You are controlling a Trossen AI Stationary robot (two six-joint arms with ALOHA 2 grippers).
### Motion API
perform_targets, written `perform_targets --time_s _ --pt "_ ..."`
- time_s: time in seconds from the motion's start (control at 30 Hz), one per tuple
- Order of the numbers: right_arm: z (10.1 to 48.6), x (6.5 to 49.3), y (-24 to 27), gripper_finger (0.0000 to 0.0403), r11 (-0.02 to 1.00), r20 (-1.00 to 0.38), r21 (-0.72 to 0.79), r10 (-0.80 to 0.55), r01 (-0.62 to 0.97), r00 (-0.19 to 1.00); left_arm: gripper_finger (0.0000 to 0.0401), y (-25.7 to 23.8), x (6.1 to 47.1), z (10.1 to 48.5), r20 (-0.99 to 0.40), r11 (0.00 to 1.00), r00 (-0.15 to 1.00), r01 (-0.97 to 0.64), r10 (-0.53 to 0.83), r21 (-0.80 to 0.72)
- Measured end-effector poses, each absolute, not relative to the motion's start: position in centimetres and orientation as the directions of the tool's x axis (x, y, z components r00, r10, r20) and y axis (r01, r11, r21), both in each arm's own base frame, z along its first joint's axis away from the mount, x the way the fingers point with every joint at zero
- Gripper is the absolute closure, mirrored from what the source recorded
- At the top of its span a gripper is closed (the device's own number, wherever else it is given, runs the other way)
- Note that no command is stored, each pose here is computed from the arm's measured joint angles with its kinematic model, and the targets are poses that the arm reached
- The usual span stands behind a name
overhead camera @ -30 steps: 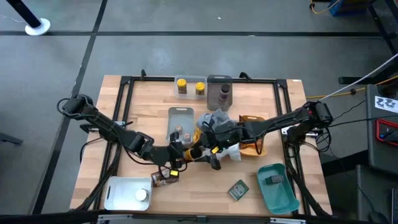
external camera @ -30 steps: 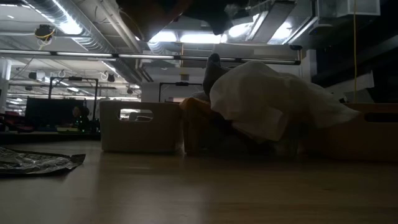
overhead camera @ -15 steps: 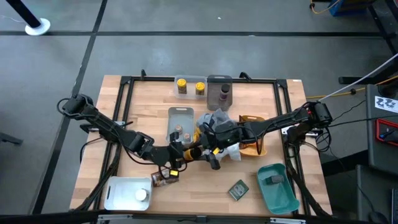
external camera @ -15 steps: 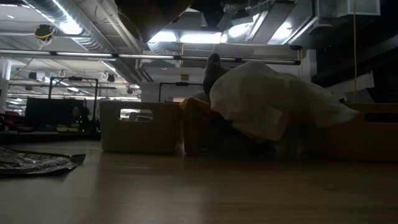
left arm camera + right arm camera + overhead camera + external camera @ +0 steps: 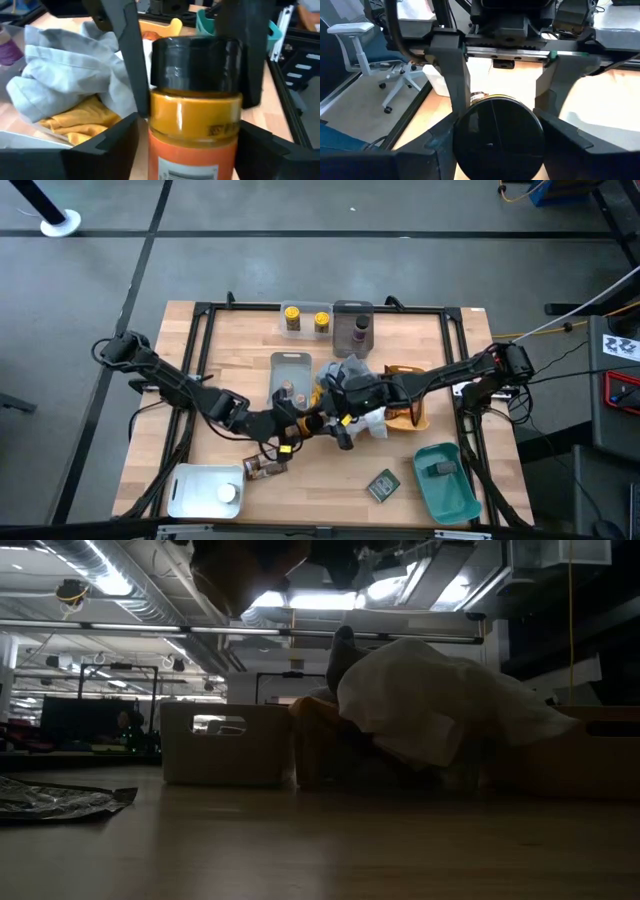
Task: Sort spices by type
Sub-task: Put the black seasoning bottle into the black bin
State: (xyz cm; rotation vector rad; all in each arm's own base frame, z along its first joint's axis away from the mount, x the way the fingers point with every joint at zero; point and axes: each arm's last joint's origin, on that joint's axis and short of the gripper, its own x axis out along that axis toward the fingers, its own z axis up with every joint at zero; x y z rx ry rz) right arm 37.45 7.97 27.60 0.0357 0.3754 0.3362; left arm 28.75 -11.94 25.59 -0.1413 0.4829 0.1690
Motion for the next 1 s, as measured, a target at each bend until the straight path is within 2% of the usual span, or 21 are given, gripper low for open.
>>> perform_targets --time_s 0.17,0.4,0.6,0.77,1.0 --pt "27.9 37.4 6.4 0.0187 0.956 -0.405 0.104 0.291 -0.273 0.867 0.0125 -11.2 28.8 25.3 -0.503 0.975 0.852 -0.211 0.146 -0.075" --pt "30.6 37.3 3.2 0.0187 0.972 -0.535 0.103 0.233 -0.211 0.812 0.0123 -10.2 28.3 24.6 -0.584 0.976 0.791 -0.218 0.182 0.008" --pt "33.3 37.0 -0.4 0.0189 0.987 -0.589 0.080 0.159 -0.139 0.792 0.0123 -8.8 28.3 24.2 -0.631 0.966 0.738 -0.251 0.237 0.069" --pt "35.5 36.1 -4.4 0.0189 0.998 -0.625 -0.060 -0.049 0.015 0.779 0.0123 -7.3 27.9 23.3 -0.713 0.961 0.654 -0.251 0.254 0.112" --pt "36.4 34.5 -10.4 0.0189 0.971 -0.642 -0.130 -0.236 0.199 0.730 0.0123 -5.5 27.8 23.0 -0.742 0.947 0.592 -0.249 0.315 0.204"
